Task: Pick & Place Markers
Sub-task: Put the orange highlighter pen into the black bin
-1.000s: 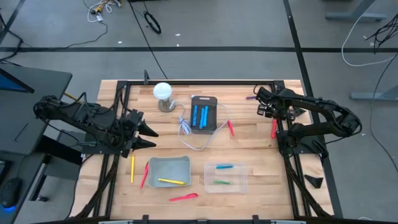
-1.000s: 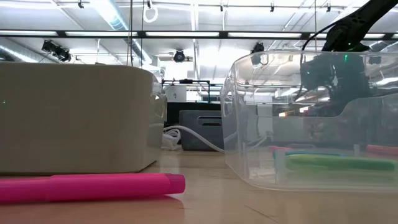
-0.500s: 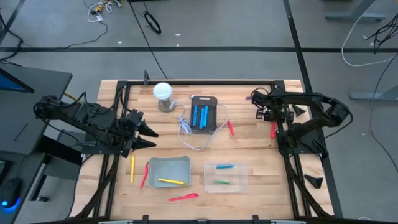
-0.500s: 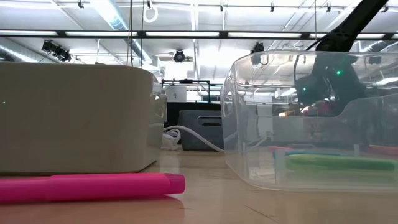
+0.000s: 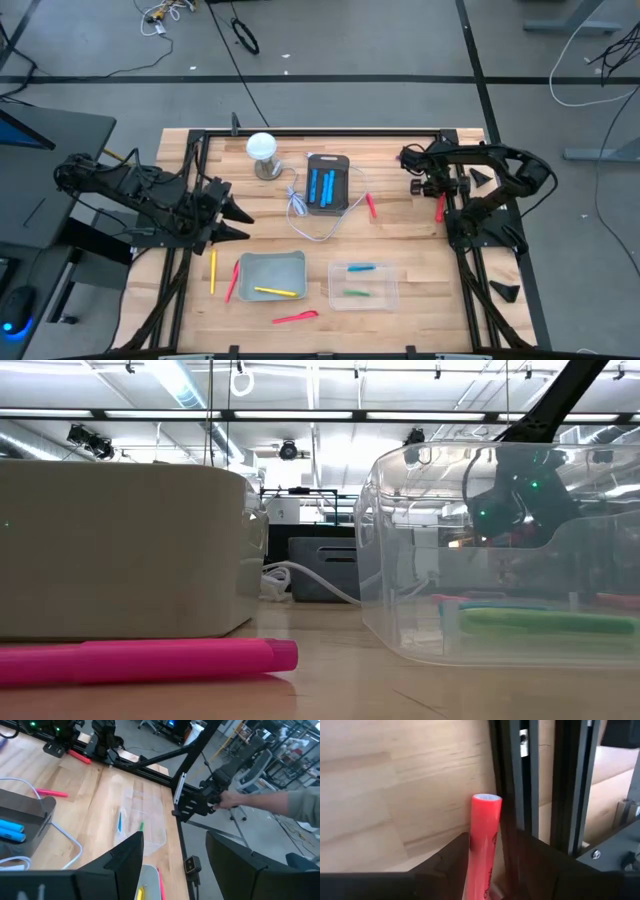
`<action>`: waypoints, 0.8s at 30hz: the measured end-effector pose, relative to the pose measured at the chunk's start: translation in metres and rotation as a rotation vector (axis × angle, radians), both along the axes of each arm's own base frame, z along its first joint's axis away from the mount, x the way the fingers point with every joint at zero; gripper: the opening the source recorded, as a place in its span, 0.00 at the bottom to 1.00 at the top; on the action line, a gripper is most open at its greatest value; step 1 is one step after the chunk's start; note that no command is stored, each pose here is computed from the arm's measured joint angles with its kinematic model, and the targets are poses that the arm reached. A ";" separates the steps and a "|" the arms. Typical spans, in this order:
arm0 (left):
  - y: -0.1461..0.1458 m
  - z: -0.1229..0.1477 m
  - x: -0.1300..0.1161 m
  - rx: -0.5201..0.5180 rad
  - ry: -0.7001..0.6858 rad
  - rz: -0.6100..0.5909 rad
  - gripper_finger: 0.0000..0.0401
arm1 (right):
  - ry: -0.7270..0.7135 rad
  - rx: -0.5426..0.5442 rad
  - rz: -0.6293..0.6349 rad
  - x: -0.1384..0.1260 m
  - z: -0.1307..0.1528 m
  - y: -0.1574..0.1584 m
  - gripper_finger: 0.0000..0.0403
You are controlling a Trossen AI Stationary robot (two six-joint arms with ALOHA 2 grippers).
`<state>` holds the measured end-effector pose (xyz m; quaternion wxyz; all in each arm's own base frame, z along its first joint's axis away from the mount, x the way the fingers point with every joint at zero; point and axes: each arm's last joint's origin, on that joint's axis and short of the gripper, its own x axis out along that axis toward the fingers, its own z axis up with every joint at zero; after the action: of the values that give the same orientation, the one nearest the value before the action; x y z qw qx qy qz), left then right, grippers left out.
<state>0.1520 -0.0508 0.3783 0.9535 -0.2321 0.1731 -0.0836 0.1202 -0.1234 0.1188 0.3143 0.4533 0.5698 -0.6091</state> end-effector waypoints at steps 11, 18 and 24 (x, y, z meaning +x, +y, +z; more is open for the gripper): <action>0.000 0.000 0.000 0.001 0.001 0.000 0.55 | -0.175 0.106 0.052 0.016 0.005 -0.004 0.40; 0.000 0.000 0.000 0.000 0.001 0.000 0.55 | -0.209 0.118 -0.044 0.018 0.006 -0.003 0.34; 0.000 0.000 0.000 0.002 0.000 0.000 0.55 | -0.221 0.108 -0.145 0.020 0.006 -0.003 0.26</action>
<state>0.1521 -0.0508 0.3782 0.9536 -0.2313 0.1734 -0.0836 0.1400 -0.1264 0.1244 0.3055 0.5740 0.5294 -0.5449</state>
